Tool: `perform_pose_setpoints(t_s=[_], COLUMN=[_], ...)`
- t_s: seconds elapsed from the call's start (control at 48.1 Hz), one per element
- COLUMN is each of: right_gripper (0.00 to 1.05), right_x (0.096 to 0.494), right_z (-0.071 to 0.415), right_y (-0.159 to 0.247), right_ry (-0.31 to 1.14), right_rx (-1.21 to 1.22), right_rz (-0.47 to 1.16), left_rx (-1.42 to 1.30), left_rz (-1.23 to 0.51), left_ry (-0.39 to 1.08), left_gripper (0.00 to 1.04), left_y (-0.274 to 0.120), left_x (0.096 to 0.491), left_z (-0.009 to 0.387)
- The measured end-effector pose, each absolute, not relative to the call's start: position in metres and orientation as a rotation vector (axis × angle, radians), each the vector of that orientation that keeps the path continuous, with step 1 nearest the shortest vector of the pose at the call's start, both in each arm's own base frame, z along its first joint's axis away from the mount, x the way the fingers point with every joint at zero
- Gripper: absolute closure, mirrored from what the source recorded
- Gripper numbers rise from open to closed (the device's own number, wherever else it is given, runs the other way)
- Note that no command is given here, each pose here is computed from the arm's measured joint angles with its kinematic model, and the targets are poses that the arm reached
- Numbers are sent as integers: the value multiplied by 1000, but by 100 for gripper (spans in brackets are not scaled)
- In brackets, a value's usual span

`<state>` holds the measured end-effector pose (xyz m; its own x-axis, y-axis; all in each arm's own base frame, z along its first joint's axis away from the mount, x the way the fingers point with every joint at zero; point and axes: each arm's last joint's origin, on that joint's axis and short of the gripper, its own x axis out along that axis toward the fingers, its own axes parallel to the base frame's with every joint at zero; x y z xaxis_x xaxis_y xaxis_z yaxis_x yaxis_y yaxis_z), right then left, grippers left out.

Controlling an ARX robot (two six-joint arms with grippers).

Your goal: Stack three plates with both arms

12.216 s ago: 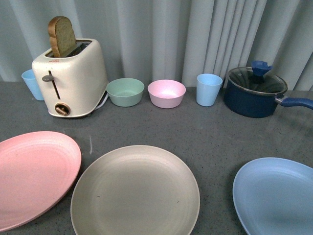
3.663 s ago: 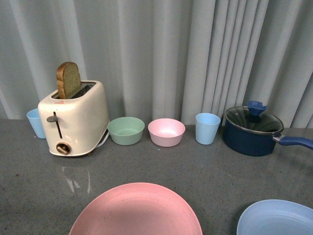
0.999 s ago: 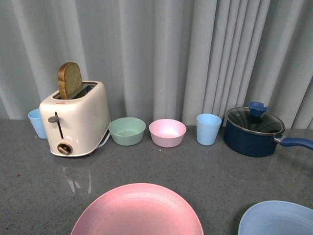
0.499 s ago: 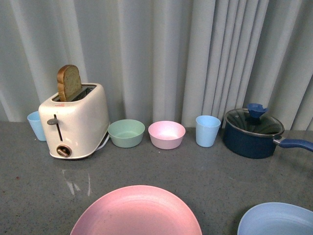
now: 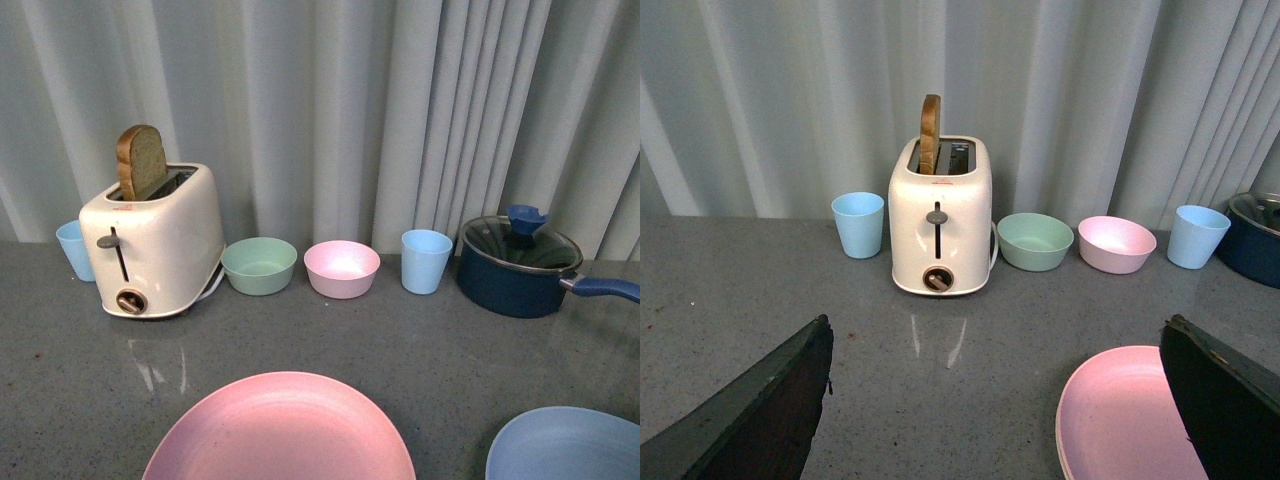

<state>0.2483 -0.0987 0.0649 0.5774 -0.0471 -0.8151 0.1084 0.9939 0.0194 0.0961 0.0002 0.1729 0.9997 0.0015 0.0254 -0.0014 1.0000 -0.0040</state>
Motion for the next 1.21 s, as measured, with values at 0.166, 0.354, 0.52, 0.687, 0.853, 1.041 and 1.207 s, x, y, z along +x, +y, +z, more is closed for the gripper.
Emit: perform_pose_setpoints(t_s=[0.166, 0.354, 0.52, 0.687, 0.853, 1.041, 1.207], right_gripper=[7, 7, 7, 7, 7, 13, 41], right_x=[255, 264, 270, 281, 286, 286, 284], right_z=[58, 52, 47, 42, 40, 31, 26], right_y=[-94, -90, -87, -84, -84, -81, -77], right_ry=[962, 966, 976, 979, 972, 973, 966], right_rx=[75, 70, 65, 66, 75, 85, 92], right_rz=[-68, -51, -44, -32, -32, -18, -14], left_rx=[-4, -4, -4, -4, -4, -4, -4], left_rz=[1, 1, 2, 1, 2, 1, 2], left_ry=[-25, -25, -25, -25, -25, -25, -25], left_gripper=[7, 7, 7, 7, 7, 7, 7], left_y=[0, 0, 0, 0, 0, 0, 0], left_x=[96, 96, 96, 96, 96, 96, 96], left_z=[173, 173, 173, 173, 173, 173, 173])
